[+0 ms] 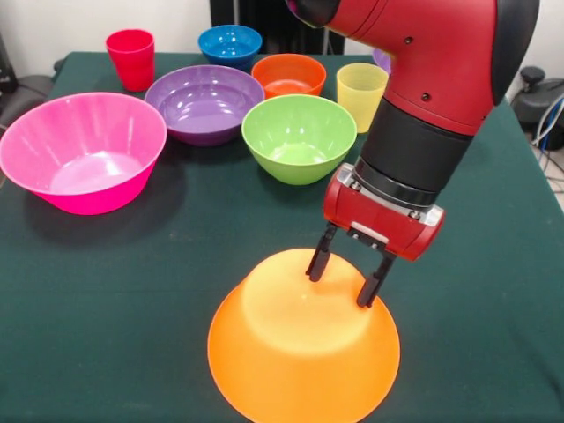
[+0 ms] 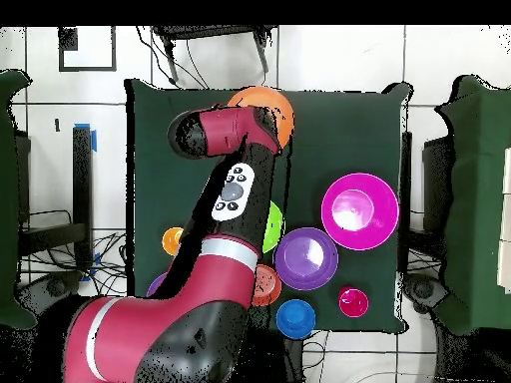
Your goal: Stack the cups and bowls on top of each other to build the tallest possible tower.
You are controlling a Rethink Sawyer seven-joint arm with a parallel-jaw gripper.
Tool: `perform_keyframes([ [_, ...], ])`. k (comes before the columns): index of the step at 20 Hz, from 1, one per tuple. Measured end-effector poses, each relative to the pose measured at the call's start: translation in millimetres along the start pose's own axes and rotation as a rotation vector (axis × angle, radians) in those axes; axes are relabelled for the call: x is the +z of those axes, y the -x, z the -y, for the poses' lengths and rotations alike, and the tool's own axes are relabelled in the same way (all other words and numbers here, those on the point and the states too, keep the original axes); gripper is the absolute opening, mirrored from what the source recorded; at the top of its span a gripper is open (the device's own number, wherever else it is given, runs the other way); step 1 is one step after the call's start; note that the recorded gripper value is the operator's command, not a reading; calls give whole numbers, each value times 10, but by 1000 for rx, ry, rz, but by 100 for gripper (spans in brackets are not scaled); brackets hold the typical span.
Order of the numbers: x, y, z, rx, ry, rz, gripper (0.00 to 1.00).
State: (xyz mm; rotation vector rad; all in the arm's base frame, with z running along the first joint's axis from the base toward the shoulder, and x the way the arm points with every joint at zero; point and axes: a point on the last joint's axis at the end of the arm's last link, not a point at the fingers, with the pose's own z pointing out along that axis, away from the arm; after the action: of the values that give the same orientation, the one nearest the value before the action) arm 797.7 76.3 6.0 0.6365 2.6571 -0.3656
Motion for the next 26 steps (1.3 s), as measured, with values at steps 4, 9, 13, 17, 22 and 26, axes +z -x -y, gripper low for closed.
perform_keyframes([
  [4,8,6,25,-2,-6,2,100],
  [9,13,10,46,-1,-10,2,100],
  [13,15,13,78,10,-6,-7,100],
  [17,27,30,239,75,21,-60,100],
  [22,57,57,517,177,66,-142,100],
  [26,94,61,786,252,98,-202,100],
])
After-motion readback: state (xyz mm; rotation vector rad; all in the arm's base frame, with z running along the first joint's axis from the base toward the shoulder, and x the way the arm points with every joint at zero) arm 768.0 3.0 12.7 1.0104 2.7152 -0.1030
